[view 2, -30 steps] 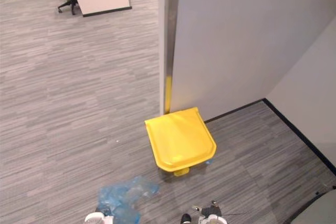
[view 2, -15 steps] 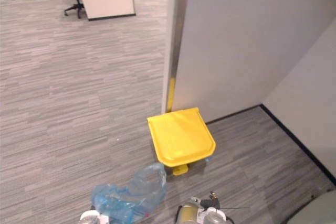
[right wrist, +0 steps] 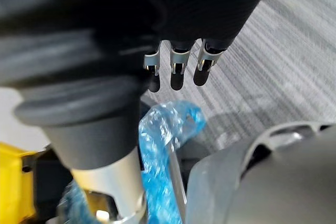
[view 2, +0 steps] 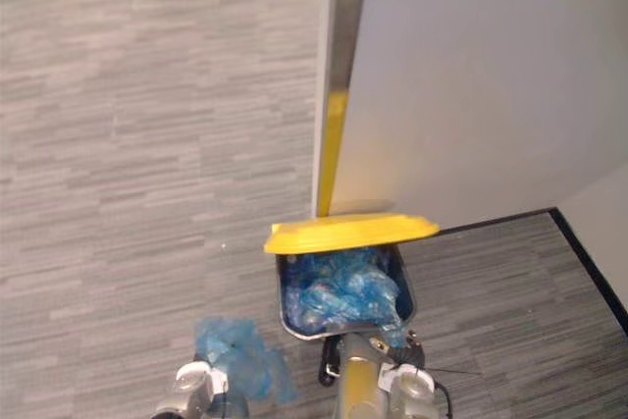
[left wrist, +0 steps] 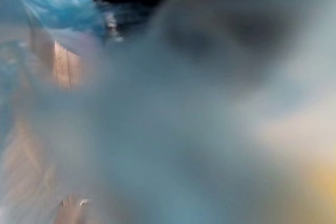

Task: Gather rubbish on tea table into small bin, then transfer packed bag to large trash can.

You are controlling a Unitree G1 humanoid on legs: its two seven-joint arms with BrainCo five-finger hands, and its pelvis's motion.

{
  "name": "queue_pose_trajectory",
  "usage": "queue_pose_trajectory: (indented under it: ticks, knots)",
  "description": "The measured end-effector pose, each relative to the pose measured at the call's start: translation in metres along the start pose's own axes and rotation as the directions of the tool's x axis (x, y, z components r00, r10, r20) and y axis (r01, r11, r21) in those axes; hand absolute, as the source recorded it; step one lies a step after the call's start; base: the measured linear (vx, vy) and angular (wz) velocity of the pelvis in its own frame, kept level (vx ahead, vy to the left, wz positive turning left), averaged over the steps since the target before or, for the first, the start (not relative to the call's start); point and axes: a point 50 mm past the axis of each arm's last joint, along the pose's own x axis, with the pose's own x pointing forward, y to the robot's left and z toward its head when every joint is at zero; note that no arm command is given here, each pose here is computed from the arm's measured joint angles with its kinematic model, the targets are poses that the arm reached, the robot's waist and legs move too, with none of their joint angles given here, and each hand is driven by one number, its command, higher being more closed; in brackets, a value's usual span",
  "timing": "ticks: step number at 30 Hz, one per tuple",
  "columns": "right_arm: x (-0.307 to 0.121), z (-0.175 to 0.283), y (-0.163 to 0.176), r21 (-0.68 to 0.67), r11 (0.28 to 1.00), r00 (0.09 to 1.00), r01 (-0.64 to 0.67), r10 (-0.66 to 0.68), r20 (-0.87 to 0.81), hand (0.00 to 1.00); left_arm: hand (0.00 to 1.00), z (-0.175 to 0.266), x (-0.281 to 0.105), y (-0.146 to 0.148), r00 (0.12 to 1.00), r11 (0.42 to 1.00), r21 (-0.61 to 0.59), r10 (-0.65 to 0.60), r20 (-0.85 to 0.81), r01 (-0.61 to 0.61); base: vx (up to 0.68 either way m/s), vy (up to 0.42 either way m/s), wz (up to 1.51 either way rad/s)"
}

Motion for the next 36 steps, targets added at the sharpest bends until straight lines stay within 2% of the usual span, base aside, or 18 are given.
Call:
queue_pose_trajectory:
  ticks: [2,4,8,9,10,12,15,18,22,26,32,36]
  knots:
    - [0.002,0.006,0.005,-0.04,0.999,1.0,-0.024,0.025,0.015,0.0,1.0,0.004,0.001,-0.004,1.0,1.0,0.002,-0.015,0.014,0.015,0.03,-0.209,0.25]
    - [0.005,0.02,0.026,-0.176,0.979,0.993,-0.101,0.11,0.045,0.0,1.0,0.009,0.002,0.001,1.0,1.0,0.025,-0.009,0.028,0.008,-0.13,-0.127,0.29]
    - [0.002,0.045,0.056,-0.323,0.929,0.967,-0.18,0.228,0.117,0.0,1.0,0.014,0.003,0.014,0.999,0.998,0.054,0.013,0.053,-0.016,-0.24,-0.135,0.44]
    - [0.001,0.068,0.072,-0.36,0.912,0.947,-0.196,0.272,0.172,0.0,1.0,0.02,0.003,0.027,0.996,0.996,0.069,0.047,0.075,-0.052,-0.09,-0.18,0.55]
    - [0.001,0.079,0.075,-0.369,0.909,0.938,-0.192,0.28,0.202,0.0,1.0,0.021,0.003,0.028,0.995,0.996,0.068,0.048,0.084,-0.053,-0.12,-0.14,0.39]
    - [-0.006,0.156,0.088,-0.395,0.907,0.858,-0.146,0.315,0.406,0.0,1.0,0.023,0.002,0.026,0.994,0.997,0.055,0.051,0.1,-0.057,-0.15,-0.022,-0.11]
    - [-0.029,0.242,0.097,-0.358,0.928,0.734,-0.102,0.313,0.603,0.0,1.0,0.028,0.003,0.026,0.991,0.997,0.006,0.075,0.115,-0.077,-0.17,-0.071,0.17]
    - [-0.049,0.289,0.099,-0.32,0.943,0.656,-0.089,0.297,0.694,0.0,1.0,0.022,0.001,0.031,0.99,0.995,-0.03,0.099,0.101,-0.096,-0.11,-0.068,-0.1]
    - [-0.056,0.317,0.079,-0.255,0.965,0.623,-0.058,0.234,0.746,0.0,1.0,0.026,0.0,0.037,0.986,0.995,-0.013,0.101,0.134,-0.1,0.0,-0.061,0.03]
    - [-0.061,0.332,0.061,-0.213,0.977,0.596,-0.031,0.189,0.781,0.0,1.0,0.042,0.0,0.03,0.978,0.997,0.009,0.07,0.196,-0.073,0.04,-0.077,0.11]
    - [-0.073,0.352,0.057,-0.194,0.981,0.551,-0.028,0.177,0.815,0.0,1.0,0.069,-0.004,0.007,0.95,0.999,0.053,-0.024,0.311,0.008,0.01,-0.015,0.01]
    - [-0.074,0.353,0.058,-0.178,0.983,0.553,-0.052,0.177,0.814,0.0,1.0,0.102,-0.017,-0.018,0.882,0.992,0.071,-0.128,0.454,0.108,0.0,0.0,0.0]
